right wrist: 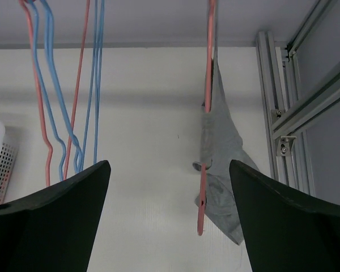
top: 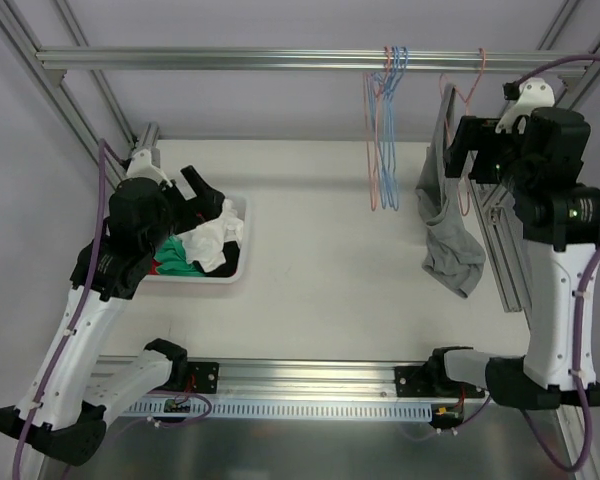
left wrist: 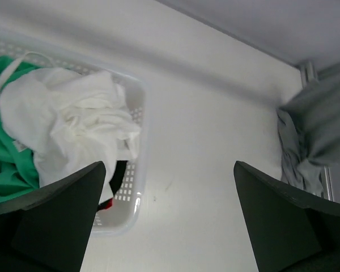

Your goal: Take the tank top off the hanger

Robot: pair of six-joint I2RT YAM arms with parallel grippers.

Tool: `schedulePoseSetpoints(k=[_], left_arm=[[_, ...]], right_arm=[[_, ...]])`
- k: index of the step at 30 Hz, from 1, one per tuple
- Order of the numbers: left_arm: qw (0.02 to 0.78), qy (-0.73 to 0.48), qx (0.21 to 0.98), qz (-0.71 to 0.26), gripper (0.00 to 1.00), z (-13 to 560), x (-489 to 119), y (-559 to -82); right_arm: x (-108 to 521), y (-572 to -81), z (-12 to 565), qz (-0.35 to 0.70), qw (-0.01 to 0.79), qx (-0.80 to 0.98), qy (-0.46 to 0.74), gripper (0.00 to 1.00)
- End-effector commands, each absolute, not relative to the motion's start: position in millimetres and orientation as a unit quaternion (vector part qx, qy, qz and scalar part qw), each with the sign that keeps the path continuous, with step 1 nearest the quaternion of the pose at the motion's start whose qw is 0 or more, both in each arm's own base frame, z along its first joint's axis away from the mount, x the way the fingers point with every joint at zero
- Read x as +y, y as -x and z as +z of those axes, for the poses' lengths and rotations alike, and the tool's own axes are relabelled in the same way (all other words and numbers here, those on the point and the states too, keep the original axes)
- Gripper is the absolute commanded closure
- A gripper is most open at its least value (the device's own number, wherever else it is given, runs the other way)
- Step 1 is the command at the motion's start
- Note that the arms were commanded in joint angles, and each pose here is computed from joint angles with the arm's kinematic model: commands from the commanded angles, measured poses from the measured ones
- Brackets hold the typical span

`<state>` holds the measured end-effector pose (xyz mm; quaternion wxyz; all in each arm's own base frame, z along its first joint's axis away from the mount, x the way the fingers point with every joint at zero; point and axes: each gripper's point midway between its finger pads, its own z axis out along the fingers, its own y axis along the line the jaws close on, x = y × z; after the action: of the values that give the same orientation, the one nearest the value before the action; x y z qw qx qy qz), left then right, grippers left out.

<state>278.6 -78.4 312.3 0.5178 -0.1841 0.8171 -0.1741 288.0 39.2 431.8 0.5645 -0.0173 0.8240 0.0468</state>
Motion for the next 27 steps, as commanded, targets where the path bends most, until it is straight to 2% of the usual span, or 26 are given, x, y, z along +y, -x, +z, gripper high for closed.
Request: schedulePoseSetpoints(k=[1, 10, 17, 19, 24, 27], left_arm=[[0.481, 0.061, 0.856, -0.181, 0.01, 304.8, -107.3, -246.7], [0.417, -0.01, 0.886, -0.2, 0.01, 250.5, -128.8, -215.0], [0.433, -0.03, 0.878, -0.201, 0.01, 254.0, -124.6, -206.5], [0.439, -0.032, 0.874, -0.206, 0.01, 259.5, -124.8, -204.4], [0.441, -0.038, 0.868, -0.227, 0.01, 268.9, -130.5, -200.4], [0.437, -0.047, 0.864, -0.247, 0.01, 275.6, -137.8, -197.6]], right_arm=[[32.7, -309.9, 433.9, 0.059, 0.548, 0.833, 0.04, 0.1], [23.2, -392.3, 426.0, 0.045, 0.535, 0.842, 0.057, 0.44], [15.4, -409.3, 415.2, 0.026, 0.526, 0.849, 0.046, 0.65], [13.8, -411.1, 414.3, 0.022, 0.526, 0.849, 0.044, 0.78], [12.9, -411.7, 423.2, 0.022, 0.54, 0.84, 0.035, 1.0], [15.9, -406.3, 440.3, 0.031, 0.564, 0.824, 0.034, 1.0]])
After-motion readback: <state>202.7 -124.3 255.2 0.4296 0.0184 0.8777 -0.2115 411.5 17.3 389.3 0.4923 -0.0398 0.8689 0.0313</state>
